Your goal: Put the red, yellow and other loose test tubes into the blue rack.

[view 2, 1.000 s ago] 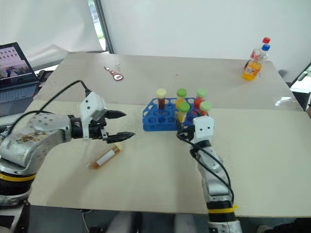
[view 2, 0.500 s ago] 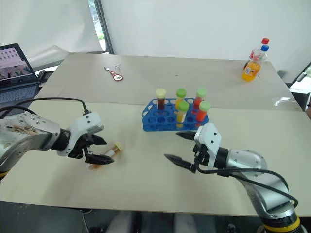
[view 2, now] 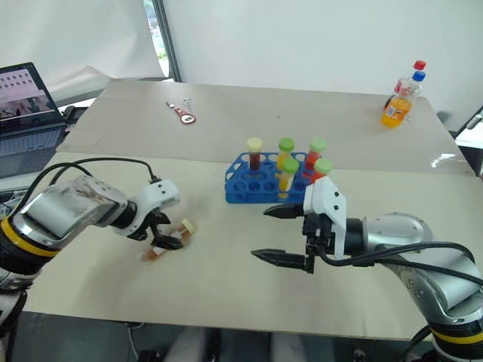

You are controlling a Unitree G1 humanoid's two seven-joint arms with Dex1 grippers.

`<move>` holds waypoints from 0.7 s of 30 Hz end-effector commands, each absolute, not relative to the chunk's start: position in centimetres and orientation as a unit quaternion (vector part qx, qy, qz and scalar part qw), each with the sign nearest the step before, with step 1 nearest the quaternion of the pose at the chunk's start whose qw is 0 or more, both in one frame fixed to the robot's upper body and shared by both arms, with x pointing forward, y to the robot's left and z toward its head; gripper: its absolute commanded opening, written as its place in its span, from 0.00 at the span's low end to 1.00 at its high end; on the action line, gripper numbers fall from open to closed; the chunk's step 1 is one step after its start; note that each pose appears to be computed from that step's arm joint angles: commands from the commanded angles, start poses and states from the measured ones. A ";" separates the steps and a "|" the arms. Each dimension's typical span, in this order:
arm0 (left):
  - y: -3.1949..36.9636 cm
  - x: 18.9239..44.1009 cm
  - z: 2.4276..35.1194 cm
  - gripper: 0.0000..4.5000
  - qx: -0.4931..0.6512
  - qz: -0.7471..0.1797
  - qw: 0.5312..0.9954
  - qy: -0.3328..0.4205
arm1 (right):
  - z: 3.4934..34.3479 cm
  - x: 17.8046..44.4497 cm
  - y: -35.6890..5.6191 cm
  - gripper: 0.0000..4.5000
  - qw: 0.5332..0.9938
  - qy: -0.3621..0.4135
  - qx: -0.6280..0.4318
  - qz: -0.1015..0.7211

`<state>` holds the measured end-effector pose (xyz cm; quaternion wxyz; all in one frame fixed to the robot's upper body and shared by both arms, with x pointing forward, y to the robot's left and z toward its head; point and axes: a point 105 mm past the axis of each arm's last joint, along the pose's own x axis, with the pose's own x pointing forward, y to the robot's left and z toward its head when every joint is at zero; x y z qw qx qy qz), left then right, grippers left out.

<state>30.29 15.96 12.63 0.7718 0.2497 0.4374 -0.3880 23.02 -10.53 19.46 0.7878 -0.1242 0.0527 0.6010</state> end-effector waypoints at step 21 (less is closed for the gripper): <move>15.2 30.7 15.4 0.19 0.264 -0.446 0.783 0.344 | 21.9 22.6 -12.5 1.00 0.820 0.045 -0.144 0.553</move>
